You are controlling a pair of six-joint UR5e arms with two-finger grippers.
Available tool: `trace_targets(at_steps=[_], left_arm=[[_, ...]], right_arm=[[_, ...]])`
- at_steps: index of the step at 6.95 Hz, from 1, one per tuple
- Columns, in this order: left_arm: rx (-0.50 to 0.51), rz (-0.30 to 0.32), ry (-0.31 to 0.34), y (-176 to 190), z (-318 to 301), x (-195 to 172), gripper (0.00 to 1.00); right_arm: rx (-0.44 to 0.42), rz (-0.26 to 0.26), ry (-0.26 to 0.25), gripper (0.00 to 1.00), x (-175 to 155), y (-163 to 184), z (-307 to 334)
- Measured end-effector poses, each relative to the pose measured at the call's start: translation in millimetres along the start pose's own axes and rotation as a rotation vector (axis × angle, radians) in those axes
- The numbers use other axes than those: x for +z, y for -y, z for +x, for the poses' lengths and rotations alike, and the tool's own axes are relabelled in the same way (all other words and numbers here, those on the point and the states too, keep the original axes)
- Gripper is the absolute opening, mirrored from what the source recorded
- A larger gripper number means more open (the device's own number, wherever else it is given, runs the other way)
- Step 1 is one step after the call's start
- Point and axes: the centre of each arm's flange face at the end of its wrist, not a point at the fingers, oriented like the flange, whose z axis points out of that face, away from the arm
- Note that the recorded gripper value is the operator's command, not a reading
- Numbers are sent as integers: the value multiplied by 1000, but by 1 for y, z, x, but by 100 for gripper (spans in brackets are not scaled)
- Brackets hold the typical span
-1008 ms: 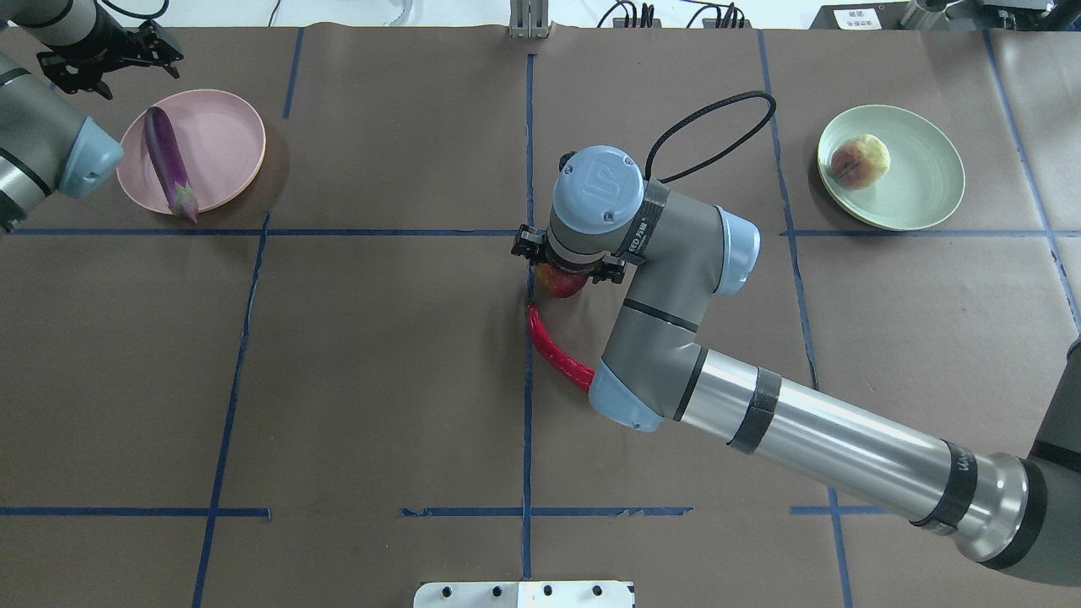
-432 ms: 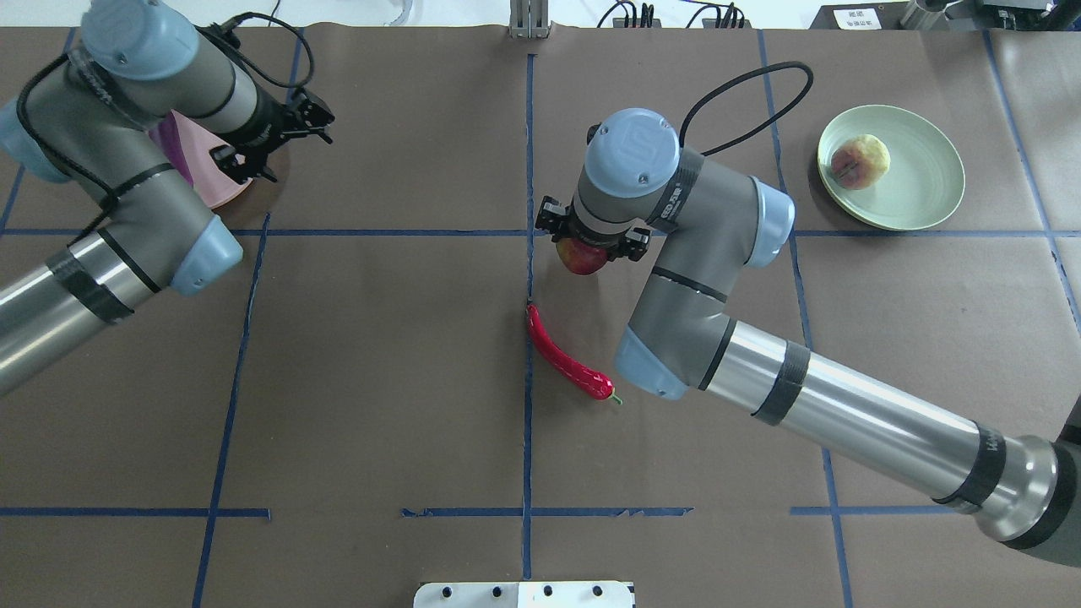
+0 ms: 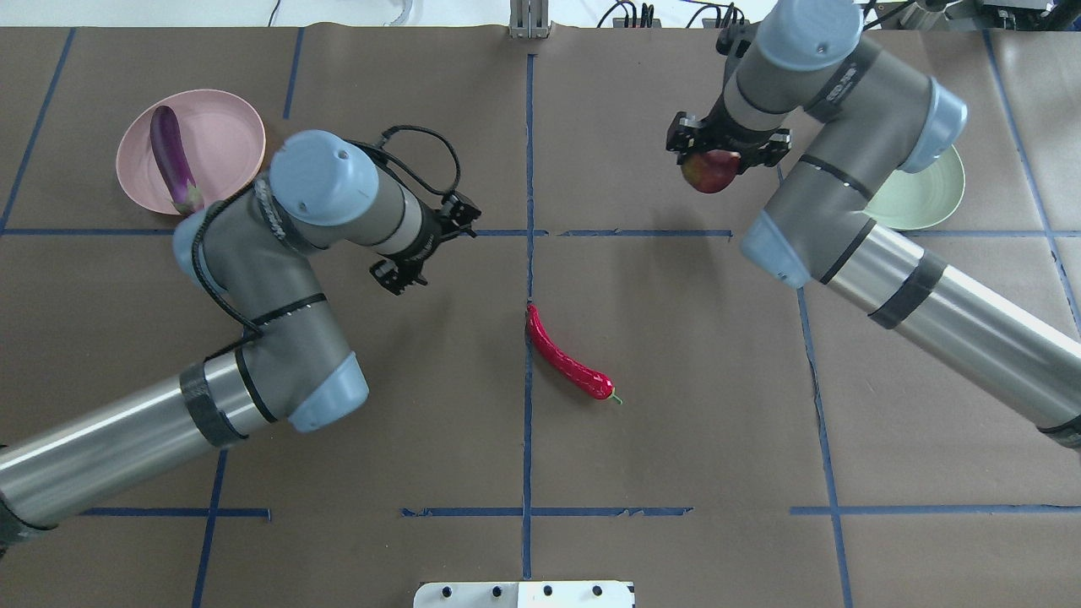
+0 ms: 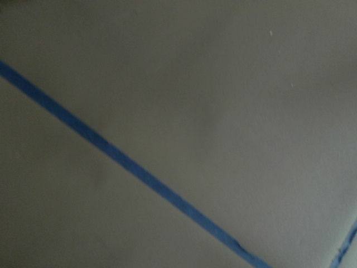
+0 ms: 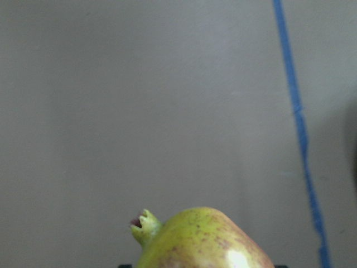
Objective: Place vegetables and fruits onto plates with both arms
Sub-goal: 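Grasp yellow pomegranate with right gripper while left gripper reaches red chili, then lift red chili onto pink plate with left gripper while right sets pomegranate down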
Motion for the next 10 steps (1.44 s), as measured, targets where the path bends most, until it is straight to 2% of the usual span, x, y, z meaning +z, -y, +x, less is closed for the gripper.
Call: trace_targets(at_steps=[1, 2, 3, 6, 7, 8, 9, 10], left_arm=[[-16, -10, 16, -45, 7, 8, 100], [-24, -2, 62, -81, 18, 14, 100], [-38, 13, 103, -103, 27, 20, 100], [-97, 54, 163, -137, 57, 51, 100], [-102, 53, 174, -147, 56, 57, 88], [-106, 53, 179, -153, 56, 58, 44], [-112, 53, 182, -155, 55, 60, 6], [-114, 55, 184, -155, 54, 61, 0]], right_arm=[[-55, 10, -45, 0, -3, 38, 59], [-107, 2, -95, 0, 0, 69, 119], [-141, -18, -138, 0, 7, 88, 168], [-161, -59, -203, 2, 18, 105, 250], [-159, -75, -215, 35, 24, 104, 264], [-158, -87, -222, 99, 30, 102, 270], [-159, -96, -225, 100, 36, 98, 273], [-168, -95, -221, 100, 43, 93, 276]])
